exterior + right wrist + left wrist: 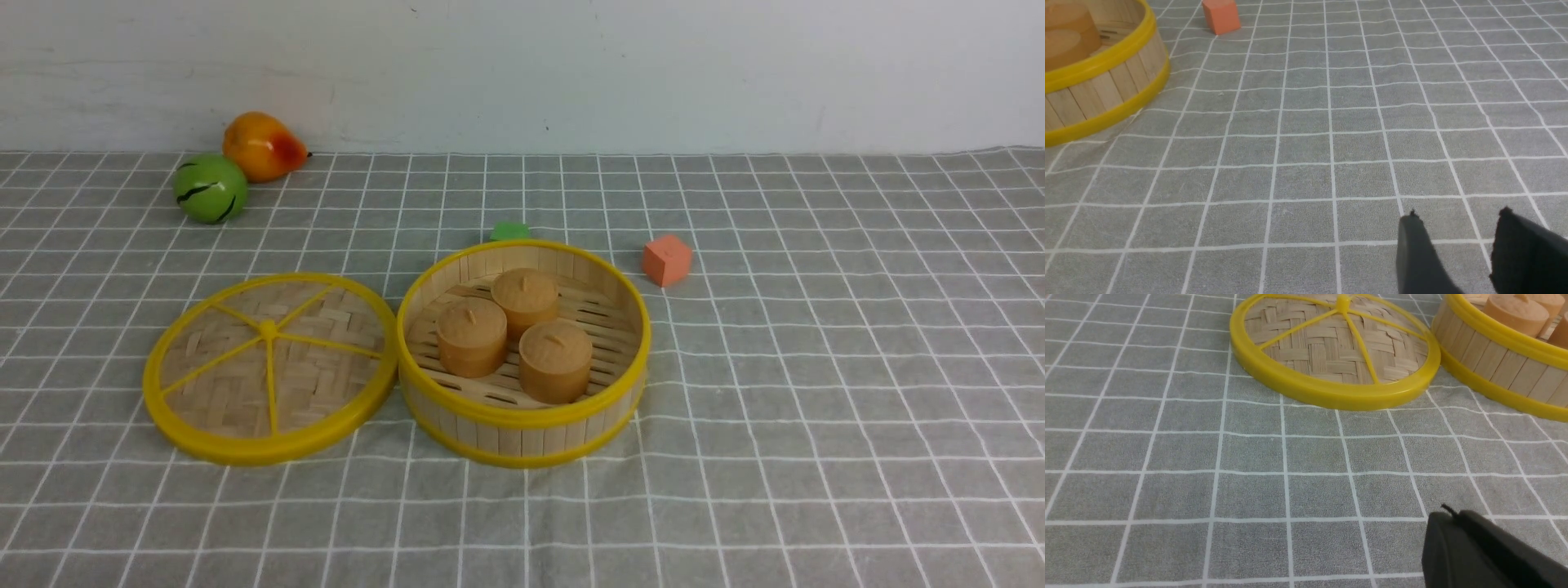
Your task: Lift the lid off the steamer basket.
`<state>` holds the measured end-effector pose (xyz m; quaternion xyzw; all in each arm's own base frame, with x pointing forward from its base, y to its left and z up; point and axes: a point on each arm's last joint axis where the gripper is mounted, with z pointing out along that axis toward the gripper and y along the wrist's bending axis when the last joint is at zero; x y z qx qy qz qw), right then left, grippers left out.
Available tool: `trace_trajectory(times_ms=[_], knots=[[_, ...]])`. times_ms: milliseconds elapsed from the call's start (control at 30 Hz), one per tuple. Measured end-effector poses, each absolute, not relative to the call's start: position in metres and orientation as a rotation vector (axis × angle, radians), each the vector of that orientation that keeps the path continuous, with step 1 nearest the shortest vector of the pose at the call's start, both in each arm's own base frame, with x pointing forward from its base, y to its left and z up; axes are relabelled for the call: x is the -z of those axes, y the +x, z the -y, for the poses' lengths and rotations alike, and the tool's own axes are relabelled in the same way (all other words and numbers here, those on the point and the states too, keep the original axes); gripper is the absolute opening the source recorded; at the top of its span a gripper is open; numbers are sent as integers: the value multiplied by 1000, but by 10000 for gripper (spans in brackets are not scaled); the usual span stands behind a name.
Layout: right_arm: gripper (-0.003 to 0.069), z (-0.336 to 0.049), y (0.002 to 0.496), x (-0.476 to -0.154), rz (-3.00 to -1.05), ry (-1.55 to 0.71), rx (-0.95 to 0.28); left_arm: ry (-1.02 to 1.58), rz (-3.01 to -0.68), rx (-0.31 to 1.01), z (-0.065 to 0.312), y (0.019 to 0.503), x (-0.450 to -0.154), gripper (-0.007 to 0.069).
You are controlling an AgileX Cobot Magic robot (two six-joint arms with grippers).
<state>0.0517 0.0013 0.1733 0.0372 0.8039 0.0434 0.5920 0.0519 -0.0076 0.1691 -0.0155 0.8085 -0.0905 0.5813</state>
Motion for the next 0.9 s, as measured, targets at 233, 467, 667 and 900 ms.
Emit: trace_trajectory(times_ms=[233, 467, 667, 900], knots=[[242, -1, 52, -173, -1870, 87, -101, -36, -1889, 211, 8, 52, -169, 6], [242, -1, 52, -173, -1870, 87, -102, -36, -1889, 211, 8, 52, -169, 5], [242, -1, 52, -173, -1870, 87, -102, -36, -1889, 211, 8, 52, -169, 11], [242, -1, 52, -173, -1870, 87, -102, -36, -1889, 211, 8, 52, -169, 19]])
